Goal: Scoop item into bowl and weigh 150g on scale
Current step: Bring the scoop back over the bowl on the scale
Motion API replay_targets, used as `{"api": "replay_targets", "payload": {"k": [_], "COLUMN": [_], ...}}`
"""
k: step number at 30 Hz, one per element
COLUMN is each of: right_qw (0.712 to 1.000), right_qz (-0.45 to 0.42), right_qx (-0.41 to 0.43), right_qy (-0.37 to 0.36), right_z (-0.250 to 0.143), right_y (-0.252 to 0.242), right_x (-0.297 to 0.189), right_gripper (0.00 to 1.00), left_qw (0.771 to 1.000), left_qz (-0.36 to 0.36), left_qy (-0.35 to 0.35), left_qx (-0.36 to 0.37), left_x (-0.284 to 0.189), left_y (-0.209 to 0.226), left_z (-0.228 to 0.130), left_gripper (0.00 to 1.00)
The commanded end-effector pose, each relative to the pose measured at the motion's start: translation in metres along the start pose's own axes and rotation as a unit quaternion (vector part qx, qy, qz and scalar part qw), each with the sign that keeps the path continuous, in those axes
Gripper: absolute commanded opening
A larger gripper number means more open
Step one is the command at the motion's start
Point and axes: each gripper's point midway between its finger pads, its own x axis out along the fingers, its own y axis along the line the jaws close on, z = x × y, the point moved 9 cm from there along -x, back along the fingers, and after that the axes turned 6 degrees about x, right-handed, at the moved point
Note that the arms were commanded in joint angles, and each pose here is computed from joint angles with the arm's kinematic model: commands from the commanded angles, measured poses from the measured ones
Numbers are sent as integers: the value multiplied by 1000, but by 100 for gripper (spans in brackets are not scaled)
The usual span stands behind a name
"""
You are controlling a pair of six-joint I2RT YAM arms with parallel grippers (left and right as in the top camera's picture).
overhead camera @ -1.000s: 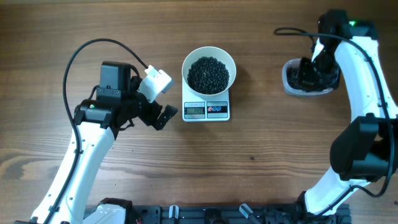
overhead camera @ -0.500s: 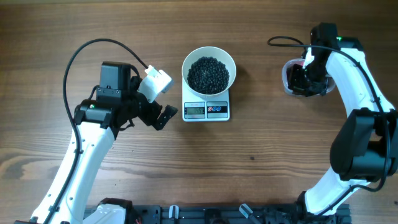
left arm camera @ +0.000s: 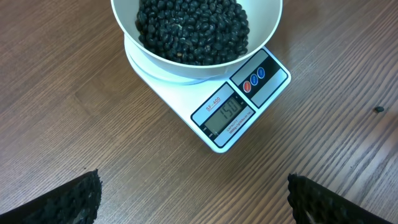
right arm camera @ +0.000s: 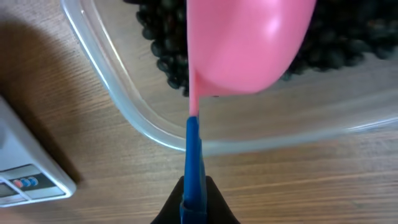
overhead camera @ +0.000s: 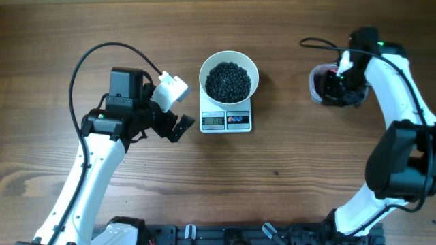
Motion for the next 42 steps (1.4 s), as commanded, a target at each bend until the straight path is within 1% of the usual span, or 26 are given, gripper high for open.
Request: {"api": "replay_targets", "payload": {"k": [1, 3, 6, 8, 10, 13, 18, 21, 25, 31, 35, 38, 42], "right_qw": [998, 997, 994, 988, 977, 963, 935, 927, 918, 911, 918, 926, 929], "right_qz": [39, 48, 83, 125, 176, 226, 306, 327, 331, 295, 246, 221, 180], "right_qx": [6, 2, -33, -69, -105, -132, -157, -159, -181, -231, -251, -244, -256], "right_qy": [-45, -56, -62, -61, -63, -70, -85, -93, -121, -170, -184, -184, -200], "right_z": [0, -1, -5, -7, -7, -6, -2, 0, 3, -6, -23, -34, -46], "right_y": [-6, -8, -3, 4, 13, 21, 35, 43, 70, 125, 152, 164, 176], "right_x": [-39, -47, -55, -59, -63, -67, -75, -79, -84, -95, -92, -87, -81], "right_gripper": [4, 4, 4, 4, 4, 4, 4, 4, 4, 4, 4, 4, 4], "left_qw": [1000, 1000, 1000, 1000, 1000, 1000, 1000, 1000, 1000, 1000, 1000, 1000, 1000], "left_qz": [-1, -1, -1, -1, -1, 0, -1, -1, -1, 0, -1, -1, -1], "left_qy": [-1, -1, -1, -2, -1, -1, -2, -2, -1, -1, -2, -1, -1], "left_qx": [-3, -3, -3, -3, -3, -3, -3, -3, -4, -3, -3, -3, -3], "left_x": [0, 0, 0, 0, 0, 0, 0, 0, 0, 0, 0, 0, 0], "left_y": [0, 0, 0, 0, 0, 0, 0, 0, 0, 0, 0, 0, 0], "left_z": [-2, -2, -2, -2, -2, -2, -2, -2, -2, -2, -2, -2, -2], "left_gripper": [100, 100, 100, 100, 100, 100, 100, 100, 100, 100, 100, 100, 100]}}
